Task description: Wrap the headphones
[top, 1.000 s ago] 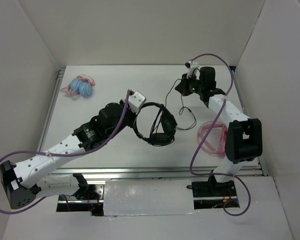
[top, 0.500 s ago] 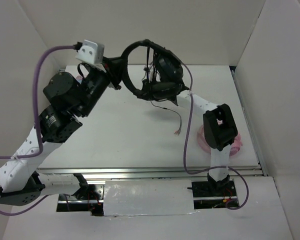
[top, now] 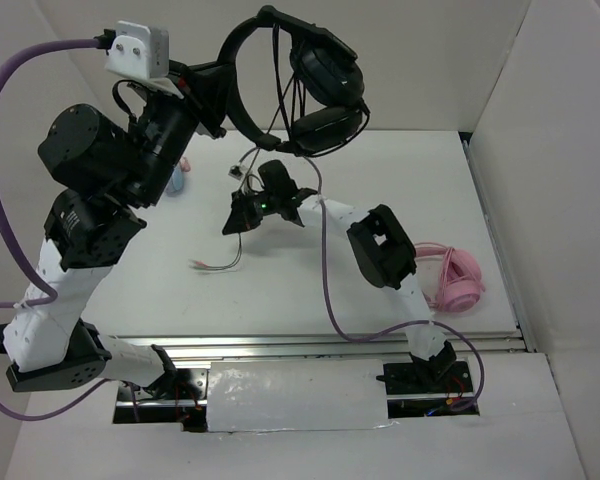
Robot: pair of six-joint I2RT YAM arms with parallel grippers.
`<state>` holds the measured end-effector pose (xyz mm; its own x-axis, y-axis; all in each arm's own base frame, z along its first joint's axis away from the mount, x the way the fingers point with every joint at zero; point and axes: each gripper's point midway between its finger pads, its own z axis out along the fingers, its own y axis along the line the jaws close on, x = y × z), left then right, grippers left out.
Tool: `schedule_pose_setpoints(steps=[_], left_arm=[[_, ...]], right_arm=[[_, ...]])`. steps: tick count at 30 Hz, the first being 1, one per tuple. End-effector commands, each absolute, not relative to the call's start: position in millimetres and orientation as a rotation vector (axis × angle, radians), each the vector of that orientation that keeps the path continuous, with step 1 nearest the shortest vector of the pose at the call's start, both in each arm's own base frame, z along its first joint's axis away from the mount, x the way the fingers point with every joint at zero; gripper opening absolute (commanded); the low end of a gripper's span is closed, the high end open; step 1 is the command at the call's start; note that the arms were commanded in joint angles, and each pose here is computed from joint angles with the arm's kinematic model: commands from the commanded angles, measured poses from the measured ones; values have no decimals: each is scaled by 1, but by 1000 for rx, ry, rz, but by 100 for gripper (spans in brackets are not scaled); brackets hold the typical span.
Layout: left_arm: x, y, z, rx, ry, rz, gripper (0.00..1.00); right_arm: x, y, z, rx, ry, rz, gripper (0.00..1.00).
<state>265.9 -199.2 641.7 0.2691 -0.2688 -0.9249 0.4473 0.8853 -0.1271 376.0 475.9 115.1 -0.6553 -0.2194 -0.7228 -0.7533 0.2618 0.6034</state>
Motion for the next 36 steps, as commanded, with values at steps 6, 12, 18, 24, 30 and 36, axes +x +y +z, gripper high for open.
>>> schedule_pose_setpoints(steps=[6, 12, 18, 24, 30, 36], left_arm=[[268, -125, 679, -181, 1070, -310, 0], [318, -109, 650, -313, 1146, -149, 0], [377, -60, 621, -471, 1194, -81, 0], [436, -6, 568, -677, 1274, 15, 0], [490, 23, 477, -734, 1444, 115, 0], [508, 20, 378, -703, 1637, 275, 0]], right_arm=[[305, 441, 95, -884, 2115, 1418, 0], [248, 361, 76, -696, 2241, 1254, 0], [223, 302, 87, -600, 2304, 895, 0], [196, 270, 103, -589, 2372, 716, 0], [200, 230, 169, -477, 2270, 476, 0], [225, 192, 255, -402, 2079, 216, 0]])
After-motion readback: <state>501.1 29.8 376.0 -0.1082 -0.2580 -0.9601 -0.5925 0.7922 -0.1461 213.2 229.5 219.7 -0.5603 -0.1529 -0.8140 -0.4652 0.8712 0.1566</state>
